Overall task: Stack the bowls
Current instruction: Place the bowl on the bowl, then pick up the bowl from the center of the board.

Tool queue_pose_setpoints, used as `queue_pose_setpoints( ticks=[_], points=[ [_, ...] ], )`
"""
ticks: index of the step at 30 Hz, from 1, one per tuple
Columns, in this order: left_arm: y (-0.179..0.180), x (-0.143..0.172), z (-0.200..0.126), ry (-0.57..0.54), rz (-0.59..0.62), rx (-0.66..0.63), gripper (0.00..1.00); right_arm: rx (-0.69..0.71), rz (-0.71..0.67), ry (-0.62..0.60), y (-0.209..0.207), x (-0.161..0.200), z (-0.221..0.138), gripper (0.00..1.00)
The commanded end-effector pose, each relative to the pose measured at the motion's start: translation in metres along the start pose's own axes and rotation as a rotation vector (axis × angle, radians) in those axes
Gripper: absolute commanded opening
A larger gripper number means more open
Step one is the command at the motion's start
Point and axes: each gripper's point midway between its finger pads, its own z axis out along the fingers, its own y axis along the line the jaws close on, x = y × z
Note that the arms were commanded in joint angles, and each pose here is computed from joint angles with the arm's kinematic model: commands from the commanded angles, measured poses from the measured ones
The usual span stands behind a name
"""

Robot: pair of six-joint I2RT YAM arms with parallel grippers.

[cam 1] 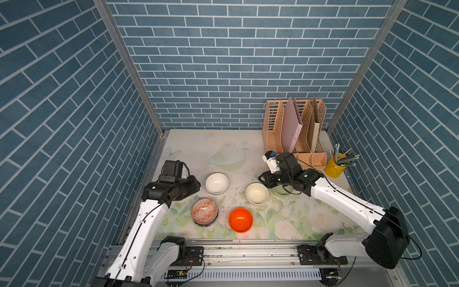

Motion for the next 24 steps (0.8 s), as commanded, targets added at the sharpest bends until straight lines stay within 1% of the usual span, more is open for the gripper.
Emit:
queue_pose_setpoints(
  ticks=[1,6,10,19,21,24],
  points=[
    [-0.017,-0.022,0.004,-0.047,0.038,0.049,0.44,0.06,-0.011,0.028,-0.013,0.0,-0.001,0.36],
    [-0.02,-0.032,0.02,-0.051,0.046,0.06,0.44,0.125,0.009,0.039,-0.029,0.003,-0.003,0.36],
    [-0.016,-0.031,0.036,-0.032,0.059,0.046,0.44,0.162,0.025,0.066,-0.041,0.011,0.002,0.36],
    [-0.023,-0.015,0.074,0.026,0.109,0.031,0.44,0.18,0.051,0.132,-0.052,0.03,0.018,0.38],
    [-0.029,-0.012,0.079,0.035,0.128,0.04,0.44,0.181,0.055,0.147,-0.053,0.035,0.021,0.38],
    [-0.027,-0.014,0.085,0.032,0.14,0.006,0.44,0.178,0.062,0.159,-0.055,0.041,0.025,0.38]
  ],
)
